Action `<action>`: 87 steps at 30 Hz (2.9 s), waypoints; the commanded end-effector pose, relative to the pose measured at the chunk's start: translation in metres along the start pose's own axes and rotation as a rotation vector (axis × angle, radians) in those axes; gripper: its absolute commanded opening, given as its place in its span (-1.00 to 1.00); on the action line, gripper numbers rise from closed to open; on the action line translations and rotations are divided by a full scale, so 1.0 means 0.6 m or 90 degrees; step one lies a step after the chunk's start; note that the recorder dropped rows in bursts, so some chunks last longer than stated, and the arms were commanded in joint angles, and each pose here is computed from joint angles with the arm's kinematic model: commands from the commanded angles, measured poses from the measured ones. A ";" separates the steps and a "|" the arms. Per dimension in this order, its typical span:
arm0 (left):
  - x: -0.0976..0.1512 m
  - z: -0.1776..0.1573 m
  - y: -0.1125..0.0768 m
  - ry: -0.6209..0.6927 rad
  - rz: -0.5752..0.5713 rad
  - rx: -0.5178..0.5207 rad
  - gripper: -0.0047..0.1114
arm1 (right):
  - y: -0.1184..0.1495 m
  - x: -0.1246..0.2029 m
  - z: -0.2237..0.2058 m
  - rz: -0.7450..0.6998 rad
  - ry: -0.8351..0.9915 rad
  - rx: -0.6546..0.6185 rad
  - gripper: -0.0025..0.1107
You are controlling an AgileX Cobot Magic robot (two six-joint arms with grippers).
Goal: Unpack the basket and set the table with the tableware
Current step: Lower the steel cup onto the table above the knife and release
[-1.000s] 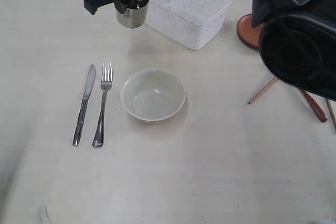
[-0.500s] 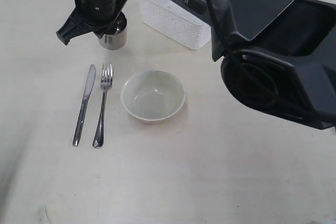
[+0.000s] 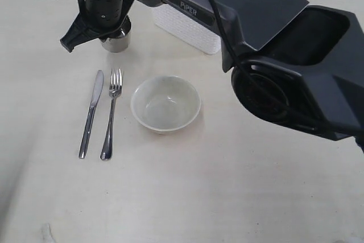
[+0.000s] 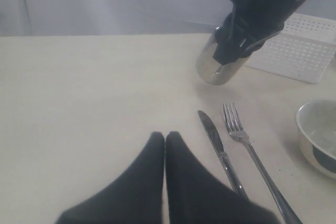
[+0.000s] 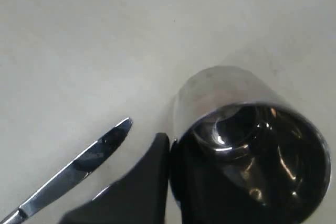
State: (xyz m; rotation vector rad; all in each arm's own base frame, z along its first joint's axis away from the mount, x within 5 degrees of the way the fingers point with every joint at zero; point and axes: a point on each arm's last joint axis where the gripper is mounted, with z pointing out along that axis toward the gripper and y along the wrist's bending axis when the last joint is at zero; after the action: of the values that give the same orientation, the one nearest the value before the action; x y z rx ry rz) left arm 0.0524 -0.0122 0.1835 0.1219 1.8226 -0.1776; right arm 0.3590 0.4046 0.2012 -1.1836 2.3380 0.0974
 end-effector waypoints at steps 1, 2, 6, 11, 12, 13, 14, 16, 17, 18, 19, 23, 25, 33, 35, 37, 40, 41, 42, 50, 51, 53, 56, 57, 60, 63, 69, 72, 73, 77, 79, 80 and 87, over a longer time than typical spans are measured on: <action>0.001 0.000 -0.001 -0.001 0.001 0.005 -0.92 | -0.006 0.005 0.013 -0.010 0.010 0.006 -0.96; 0.001 0.000 -0.001 -0.001 0.001 0.005 -0.92 | -0.005 0.006 0.018 -0.011 0.011 0.006 -0.96; 0.001 0.000 -0.001 -0.001 0.001 0.005 -0.92 | -0.004 0.006 0.027 -0.012 0.002 0.006 -0.96; 0.001 0.000 -0.001 -0.001 0.001 0.005 -0.92 | -0.003 0.005 0.028 -0.013 -0.005 0.004 -0.96; 0.001 0.000 -0.001 -0.001 0.001 0.005 -0.92 | -0.003 0.004 0.028 -0.015 -0.010 0.004 -0.96; 0.001 0.000 -0.001 -0.001 0.001 0.005 -0.92 | -0.002 0.003 0.028 -0.013 -0.014 0.002 -0.96; 0.001 0.000 -0.001 -0.001 0.001 0.005 -0.92 | -0.001 0.002 0.028 -0.012 -0.016 -0.002 -0.96; 0.001 0.000 -0.001 -0.001 0.001 0.005 -0.92 | 0.003 0.003 0.028 -0.011 -0.015 -0.019 -0.96; 0.001 0.000 -0.001 -0.001 0.001 0.005 -0.92 | 0.004 0.004 0.029 -0.012 -0.009 -0.026 -0.96; 0.001 0.000 -0.001 -0.001 0.001 0.005 -0.92 | 0.005 0.006 0.030 -0.012 -0.005 -0.026 -0.96; 0.001 0.000 -0.001 -0.001 0.001 0.005 -0.92 | 0.005 0.008 0.035 -0.012 0.003 -0.027 -0.96; 0.001 0.000 -0.001 -0.001 0.001 0.005 -0.92 | 0.008 0.016 0.046 -0.013 0.024 -0.029 -0.96; 0.001 0.000 -0.001 -0.001 0.001 0.005 -0.92 | 0.008 0.018 0.049 -0.014 0.027 -0.029 -0.96; 0.001 0.000 -0.001 -0.001 0.001 0.005 -0.92 | 0.006 0.016 0.049 -0.020 0.020 -0.019 -0.96; 0.001 0.000 -0.001 -0.001 0.001 0.005 -0.92 | 0.006 0.016 0.049 -0.020 0.020 -0.019 -0.94; 0.001 0.000 -0.001 -0.001 0.001 0.005 -0.92 | 0.006 0.016 0.049 -0.020 0.019 -0.019 -0.77; 0.001 0.000 -0.001 -0.001 0.001 0.005 -0.92 | 0.006 0.015 0.049 -0.020 0.016 -0.019 -0.41; 0.001 0.000 -0.001 -0.001 0.001 0.005 -0.92 | 0.006 0.015 0.049 -0.020 0.014 -0.018 -0.35; 0.001 0.000 -0.001 -0.001 0.001 0.005 -0.92 | 0.005 0.014 0.049 -0.022 0.011 -0.015 -0.31; 0.001 0.000 -0.001 -0.001 0.001 0.005 -0.92 | -0.002 -0.002 0.036 -0.033 -0.043 0.008 -0.30; 0.001 0.000 -0.001 -0.001 0.001 0.005 -0.92 | -0.005 -0.002 0.037 -0.035 -0.044 0.013 -0.30; 0.001 0.000 0.000 -0.001 0.002 0.004 -0.92 | -0.012 -0.002 0.036 -0.031 -0.045 0.015 -0.30; 0.001 0.000 0.000 -0.001 0.003 0.004 -0.92 | -0.024 0.000 0.037 -0.023 -0.043 0.018 -0.30; 0.001 0.000 0.000 -0.001 0.003 0.004 -0.92 | -0.028 0.000 0.037 -0.021 -0.044 0.018 -0.30; 0.001 0.000 0.000 -0.001 0.003 0.004 -0.92 | -0.033 0.000 0.036 -0.005 -0.047 0.005 -0.30; 0.001 0.000 0.000 -0.001 0.003 0.004 -0.92 | -0.030 -0.001 0.037 -0.004 -0.055 -0.025 -0.30; 0.001 0.000 0.000 -0.001 0.003 0.004 -0.92 | -0.028 -0.005 0.030 -0.004 -0.064 -0.034 -0.30; 0.001 0.000 0.000 -0.001 0.003 0.004 -0.92 | -0.034 -0.017 -0.006 -0.002 -0.082 -0.031 -0.30; 0.001 0.000 0.000 -0.001 0.003 0.004 -0.92 | -0.036 -0.021 -0.021 -0.001 -0.090 -0.030 -0.30; 0.001 0.000 0.000 -0.001 0.003 0.004 -0.92 | -0.045 -0.039 -0.109 -0.003 -0.121 -0.026 -0.31; 0.001 0.000 0.000 -0.001 0.003 0.004 -0.92 | -0.051 -0.044 -0.156 -0.004 -0.137 -0.022 -0.39; 0.001 0.000 0.000 -0.001 0.003 0.004 -0.92 | -0.053 -0.045 -0.179 -0.006 -0.140 -0.022 -0.50; 0.001 0.000 0.000 -0.001 0.003 0.004 -0.92 | -0.064 -0.019 -0.275 -0.006 -0.075 -0.028 -0.96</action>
State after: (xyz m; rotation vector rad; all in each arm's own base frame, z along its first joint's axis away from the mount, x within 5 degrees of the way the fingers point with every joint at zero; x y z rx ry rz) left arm 0.0524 -0.0122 0.1835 0.1219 1.8226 -0.1776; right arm 0.3332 0.3530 0.3421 -1.1808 2.2224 0.2151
